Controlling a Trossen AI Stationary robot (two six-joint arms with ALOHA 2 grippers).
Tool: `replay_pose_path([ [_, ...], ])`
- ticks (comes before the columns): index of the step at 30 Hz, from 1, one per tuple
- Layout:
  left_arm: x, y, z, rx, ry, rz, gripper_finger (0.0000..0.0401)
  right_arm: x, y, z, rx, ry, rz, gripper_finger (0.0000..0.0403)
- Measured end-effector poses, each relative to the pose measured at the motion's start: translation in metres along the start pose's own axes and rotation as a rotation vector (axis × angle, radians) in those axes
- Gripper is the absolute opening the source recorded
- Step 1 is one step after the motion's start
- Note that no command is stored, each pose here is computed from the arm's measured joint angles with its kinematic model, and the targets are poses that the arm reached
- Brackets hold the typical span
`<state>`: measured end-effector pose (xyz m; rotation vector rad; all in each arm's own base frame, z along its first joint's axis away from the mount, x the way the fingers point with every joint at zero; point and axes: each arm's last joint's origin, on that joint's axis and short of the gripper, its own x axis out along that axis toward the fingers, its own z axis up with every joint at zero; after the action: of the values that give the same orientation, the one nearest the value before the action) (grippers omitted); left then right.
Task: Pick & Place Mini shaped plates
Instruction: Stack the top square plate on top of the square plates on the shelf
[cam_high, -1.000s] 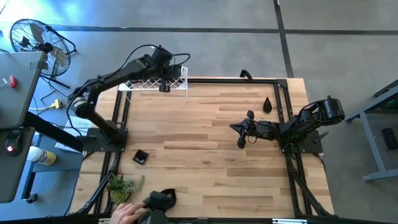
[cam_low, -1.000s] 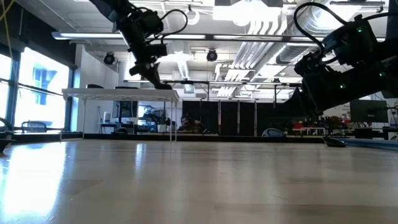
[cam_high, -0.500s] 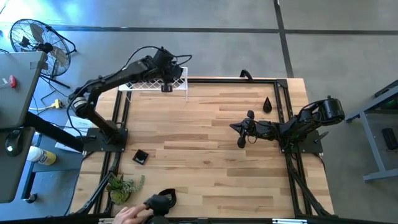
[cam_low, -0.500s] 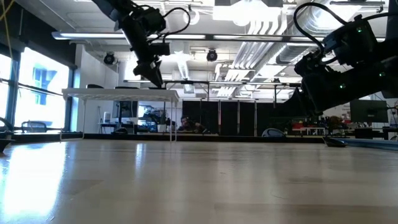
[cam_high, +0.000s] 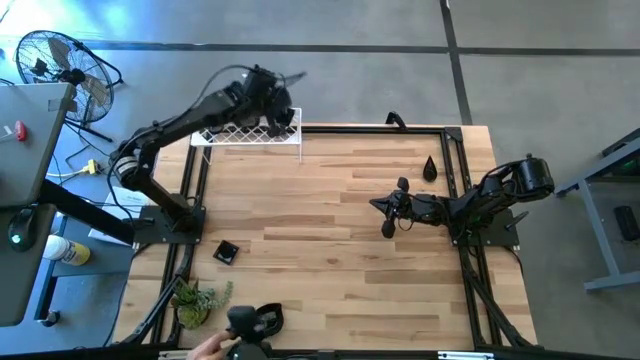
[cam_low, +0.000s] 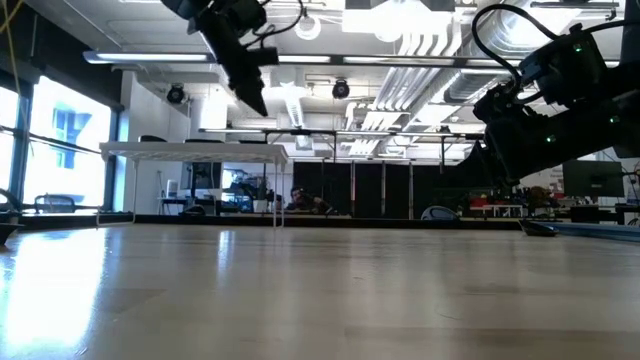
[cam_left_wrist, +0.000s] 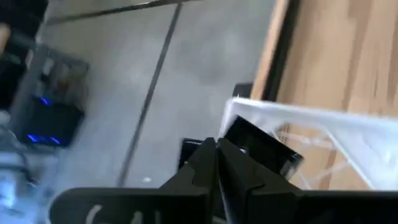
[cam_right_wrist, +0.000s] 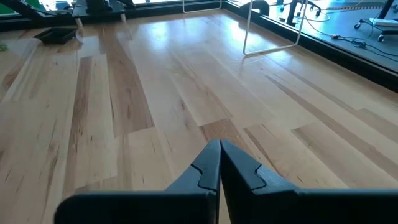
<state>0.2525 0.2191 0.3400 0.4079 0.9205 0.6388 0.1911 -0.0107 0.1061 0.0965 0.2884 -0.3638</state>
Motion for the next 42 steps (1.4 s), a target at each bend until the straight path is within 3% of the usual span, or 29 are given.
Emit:
replay_pose_path([
  [4, -0.008, 0.023, -0.005, -0.178, 0.015, 0.000, 0.0008, 0.000, 0.000, 0.000, 0.000, 0.000, 0.000, 0.0002],
  [8, 0.006, 0.022, -0.011, -0.232, 0.066, -0.055, 0.0002, 0.000, 0.000, 0.000, 0.000, -0.001, 0.000, 0.0006],
  [18, 0.041, 0.012, -0.015, -0.214, 0.143, -0.055, 0.0001, 0.000, 0.000, 0.000, 0.002, -0.001, 0.007, 0.0004],
  [30, 0.042, 0.003, -0.009, -0.153, 0.099, -0.136, 0.0001, 0.000, 0.000, 0.000, 0.003, -0.002, 0.007, 0.0002],
  [42, 0.043, 0.003, -0.011, -0.149, 0.120, -0.125, 0.0001, 0.000, 0.000, 0.000, 0.005, -0.002, 0.008, 0.0002],
])
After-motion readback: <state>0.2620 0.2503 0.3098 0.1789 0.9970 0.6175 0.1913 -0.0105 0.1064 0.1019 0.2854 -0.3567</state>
